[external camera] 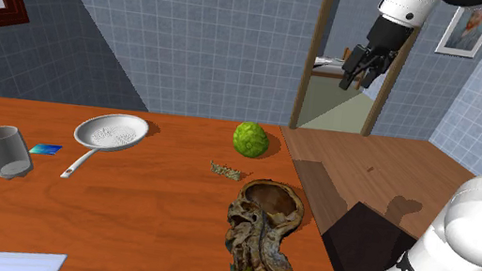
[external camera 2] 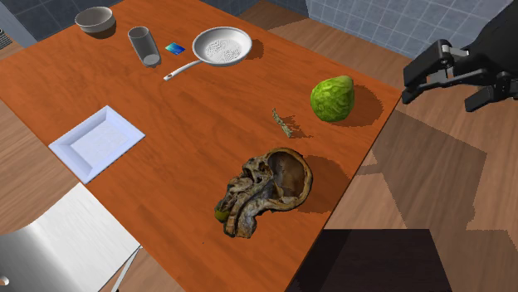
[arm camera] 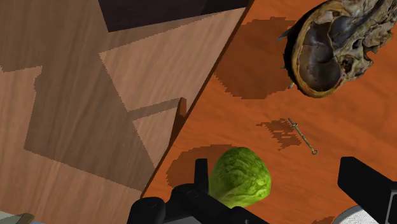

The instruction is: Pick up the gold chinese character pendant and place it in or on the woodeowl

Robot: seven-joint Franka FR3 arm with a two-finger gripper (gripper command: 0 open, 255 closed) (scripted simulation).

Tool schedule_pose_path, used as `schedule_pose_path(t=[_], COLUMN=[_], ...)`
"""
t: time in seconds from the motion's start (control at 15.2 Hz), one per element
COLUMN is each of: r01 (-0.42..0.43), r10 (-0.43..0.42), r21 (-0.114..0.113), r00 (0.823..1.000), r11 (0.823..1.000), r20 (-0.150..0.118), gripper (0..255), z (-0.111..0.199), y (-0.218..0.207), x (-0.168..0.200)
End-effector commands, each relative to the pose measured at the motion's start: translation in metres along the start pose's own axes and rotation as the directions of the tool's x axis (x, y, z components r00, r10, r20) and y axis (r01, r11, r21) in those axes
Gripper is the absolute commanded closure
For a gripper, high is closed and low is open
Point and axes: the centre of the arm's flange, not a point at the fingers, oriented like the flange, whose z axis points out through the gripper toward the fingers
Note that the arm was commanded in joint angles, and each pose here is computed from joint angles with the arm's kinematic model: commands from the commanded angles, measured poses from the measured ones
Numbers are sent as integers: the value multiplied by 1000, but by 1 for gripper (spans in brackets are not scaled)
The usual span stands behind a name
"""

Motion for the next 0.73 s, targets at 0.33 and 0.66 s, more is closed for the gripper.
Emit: schedule_pose_path(t=[0.33, 0.66], r01=[103, 204], r10=[-103, -205], r21=[9, 22], r00=[994, 976], r11=[995, 979], r20=[39, 77], gripper=[0, 0], z=[50, 102], y=[-23, -51], x=[42, 79])
